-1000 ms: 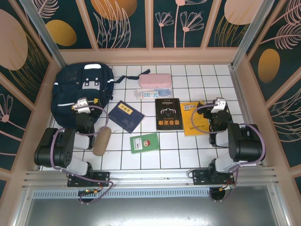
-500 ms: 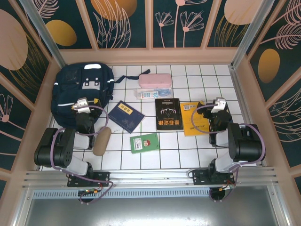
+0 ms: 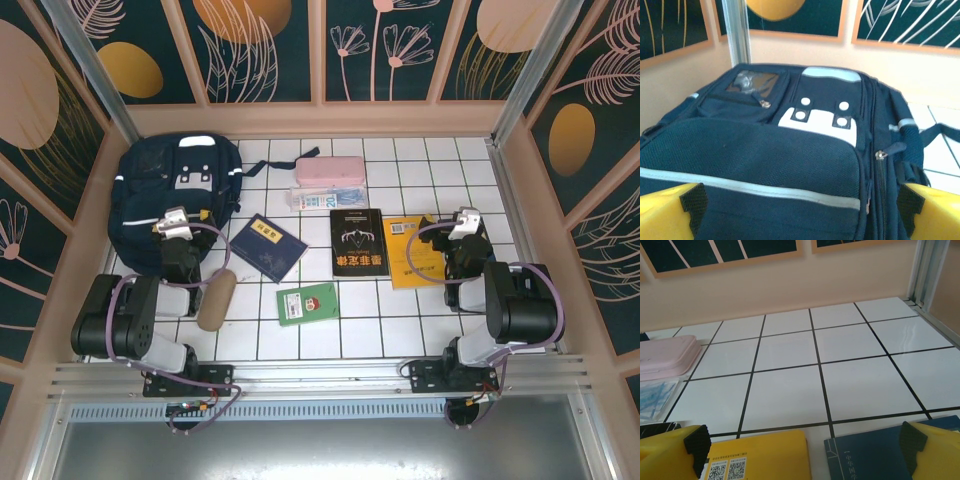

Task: Pack books, pencil case, and school supplies into a backpack

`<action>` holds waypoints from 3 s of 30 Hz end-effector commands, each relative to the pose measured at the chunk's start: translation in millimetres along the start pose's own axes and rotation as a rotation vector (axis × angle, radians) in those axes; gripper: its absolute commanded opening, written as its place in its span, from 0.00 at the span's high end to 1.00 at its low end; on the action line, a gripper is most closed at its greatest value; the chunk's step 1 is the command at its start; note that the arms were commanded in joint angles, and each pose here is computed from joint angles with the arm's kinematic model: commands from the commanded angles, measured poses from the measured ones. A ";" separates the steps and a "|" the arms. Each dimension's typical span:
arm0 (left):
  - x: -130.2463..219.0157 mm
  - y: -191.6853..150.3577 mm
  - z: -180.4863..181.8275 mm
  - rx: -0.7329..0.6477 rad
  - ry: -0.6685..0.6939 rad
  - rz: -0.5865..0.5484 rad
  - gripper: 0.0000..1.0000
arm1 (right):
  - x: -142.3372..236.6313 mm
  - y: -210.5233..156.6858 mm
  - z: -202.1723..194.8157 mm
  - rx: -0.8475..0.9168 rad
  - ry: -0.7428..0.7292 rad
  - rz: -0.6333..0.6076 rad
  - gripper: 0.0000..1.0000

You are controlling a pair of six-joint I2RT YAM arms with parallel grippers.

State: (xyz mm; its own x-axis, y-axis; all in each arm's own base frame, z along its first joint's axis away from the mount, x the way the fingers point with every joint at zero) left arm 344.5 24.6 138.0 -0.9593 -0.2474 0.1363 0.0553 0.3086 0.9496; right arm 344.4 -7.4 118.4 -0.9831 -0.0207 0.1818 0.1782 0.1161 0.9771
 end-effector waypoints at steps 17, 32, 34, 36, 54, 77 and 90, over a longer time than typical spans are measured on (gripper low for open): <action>-45.6 74.5 -50.0 0.111 0.049 0.295 0.04 | -12.1 113.5 -27.4 -0.455 -0.033 0.026 0.01; -149.2 -9.5 -97.2 0.068 -0.022 0.675 0.33 | -20.6 125.8 54.2 -0.360 0.129 0.212 0.01; -161.3 -13.0 -105.1 0.054 -0.015 0.675 0.33 | -20.3 122.8 65.9 -0.351 0.152 0.226 0.01; -173.4 -16.5 -115.7 0.045 -0.014 0.675 0.35 | -20.4 119.5 77.9 -0.337 0.172 0.246 0.01; -223.7 -81.6 -139.1 -0.026 0.087 0.773 0.95 | -7.3 134.1 156.3 -0.341 0.351 0.311 0.01; -84.3 -90.5 -274.5 -0.032 -0.365 0.869 1.00 | -18.9 115.2 198.6 -0.387 0.473 0.388 0.01; -60.7 -47.0 -267.6 -0.026 -0.256 0.773 0.62 | -26.1 93.5 236.2 -0.423 0.618 0.467 0.05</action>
State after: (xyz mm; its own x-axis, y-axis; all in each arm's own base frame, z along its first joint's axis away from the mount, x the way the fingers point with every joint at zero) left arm 478.8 -234.0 119.0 -0.6049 0.2958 0.7394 0.7963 0.2247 0.5616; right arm 371.8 218.4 166.5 -0.6525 -0.5363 0.5354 0.6864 -0.1189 0.7174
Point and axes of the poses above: each hand's point on the last joint's axis, 136 mm out from that joint toward the fingers, its own x axis back along the fingers, its own z axis along the line the jaws close on, y = z × x, the point moved 3 cm from there along x, back along the fingers, and after that the axes turned 13 degrees about x, right-handed, at the moved point
